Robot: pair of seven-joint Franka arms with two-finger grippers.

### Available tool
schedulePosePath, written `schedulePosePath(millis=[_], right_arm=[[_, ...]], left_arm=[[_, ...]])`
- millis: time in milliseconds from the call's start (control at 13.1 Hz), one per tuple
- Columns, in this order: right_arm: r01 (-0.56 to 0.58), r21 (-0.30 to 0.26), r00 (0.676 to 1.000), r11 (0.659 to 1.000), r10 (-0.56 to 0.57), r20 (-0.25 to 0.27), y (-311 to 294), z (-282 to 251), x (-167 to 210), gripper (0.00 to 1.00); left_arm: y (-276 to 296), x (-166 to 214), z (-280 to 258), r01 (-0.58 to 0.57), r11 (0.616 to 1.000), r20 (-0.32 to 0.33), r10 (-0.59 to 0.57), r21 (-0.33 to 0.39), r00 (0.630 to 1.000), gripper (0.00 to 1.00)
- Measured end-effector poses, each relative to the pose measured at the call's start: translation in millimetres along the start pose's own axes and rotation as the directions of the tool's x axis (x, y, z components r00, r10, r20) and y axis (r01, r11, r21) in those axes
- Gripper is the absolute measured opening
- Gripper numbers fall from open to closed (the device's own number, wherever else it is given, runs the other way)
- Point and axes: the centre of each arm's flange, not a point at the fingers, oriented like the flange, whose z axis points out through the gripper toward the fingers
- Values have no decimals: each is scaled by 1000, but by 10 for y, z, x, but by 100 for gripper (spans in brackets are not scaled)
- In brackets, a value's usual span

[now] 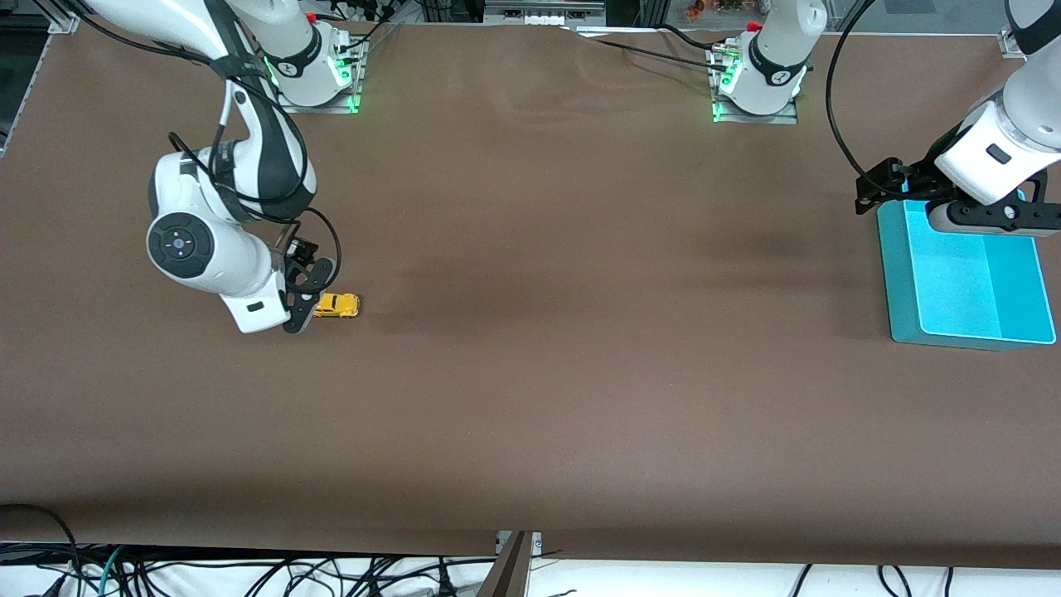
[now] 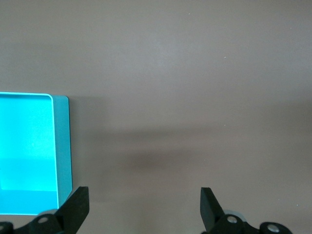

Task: Wind and store yellow beetle car
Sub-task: 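Lower the right gripper and close it on the yellow car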

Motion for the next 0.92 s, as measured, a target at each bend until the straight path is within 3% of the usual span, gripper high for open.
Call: schedulePosePath(millis=[536, 919], right_arm=[[208, -146, 974, 967, -218, -55, -153, 709, -105, 99], [284, -198, 952, 938, -300, -53, -165, 984, -106, 95]], left_arm=[[0, 0, 0, 0, 1000, 0, 0, 0, 1000, 100], [0, -1, 1, 0, 1000, 1, 0, 0, 1000, 100]])
